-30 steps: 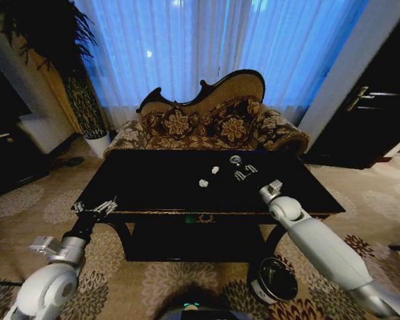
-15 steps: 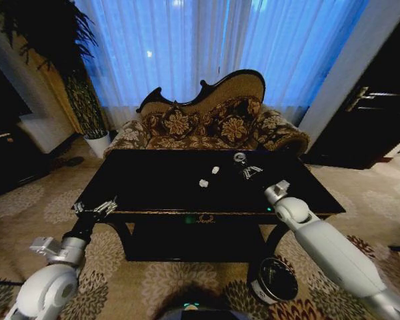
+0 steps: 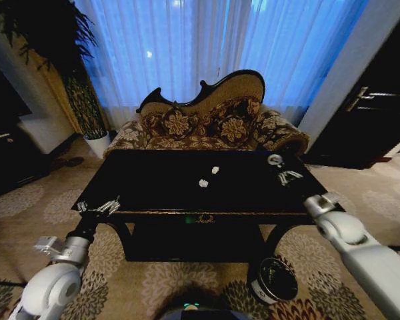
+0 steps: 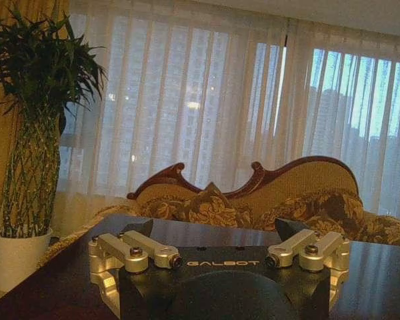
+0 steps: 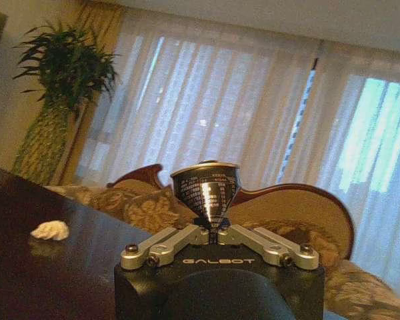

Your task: Move to the front of the table and place the trash on the table into the trash bin.

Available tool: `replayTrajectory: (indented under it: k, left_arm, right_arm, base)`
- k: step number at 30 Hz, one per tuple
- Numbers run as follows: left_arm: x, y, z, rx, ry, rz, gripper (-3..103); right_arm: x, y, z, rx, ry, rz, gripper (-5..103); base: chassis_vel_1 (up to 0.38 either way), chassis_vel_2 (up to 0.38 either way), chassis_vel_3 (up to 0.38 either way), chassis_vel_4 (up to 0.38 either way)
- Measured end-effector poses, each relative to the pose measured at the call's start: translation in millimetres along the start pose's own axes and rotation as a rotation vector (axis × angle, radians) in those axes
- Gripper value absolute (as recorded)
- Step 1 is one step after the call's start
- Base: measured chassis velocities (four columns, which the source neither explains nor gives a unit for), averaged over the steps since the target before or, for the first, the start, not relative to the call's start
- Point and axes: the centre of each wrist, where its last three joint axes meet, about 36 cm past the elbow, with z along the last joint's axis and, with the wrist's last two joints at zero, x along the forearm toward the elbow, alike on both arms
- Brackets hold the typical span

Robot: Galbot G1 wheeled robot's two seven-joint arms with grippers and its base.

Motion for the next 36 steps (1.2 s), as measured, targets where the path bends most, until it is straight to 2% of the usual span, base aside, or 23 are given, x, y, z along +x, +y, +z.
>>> replayTrajectory:
  k: [5, 7, 16, 21, 28, 36]
  left_arm:
    - [0, 0.7, 0, 0.000, -0.002, -0.002, 100]
    - [1, 2.6, -1, 0.000, -0.004, -0.006, 100]
    - [0, 7.3, -1, 0.005, -0.010, -0.011, 100]
    - [-2, 12.5, 0, 0.007, -0.009, -0.019, 100]
    - [-7, 18.0, 2, 0.011, -0.015, -0.026, 100]
    - [-9, 27.4, 5, 0.015, -0.016, -0.038, 100]
  right_arm:
    - [26, -1, -6, -0.002, -0.002, 0.014, 1]
    - [43, 5, -4, -0.027, 0.003, 0.019, 1]
    - [105, 31, 6, -0.040, 0.025, 0.038, 1]
    - [127, 44, -2, -0.036, 0.010, 0.065, 1]
    - [146, 48, -9, -0.019, 0.006, 0.090, 1]
    - [168, 49, 11, -0.017, 0.031, 0.137, 1]
  base:
    - [0.000, 0.000, 0.000, 0.000]
    - [0.000, 0.000, 0.000, 0.000]
    - [0.000, 0.000, 0.000, 0.000]
    - [0.000, 0.000, 0.000, 0.000]
    - [0.000, 0.000, 0.000, 0.000]
    - [0.000, 0.000, 0.000, 0.000]
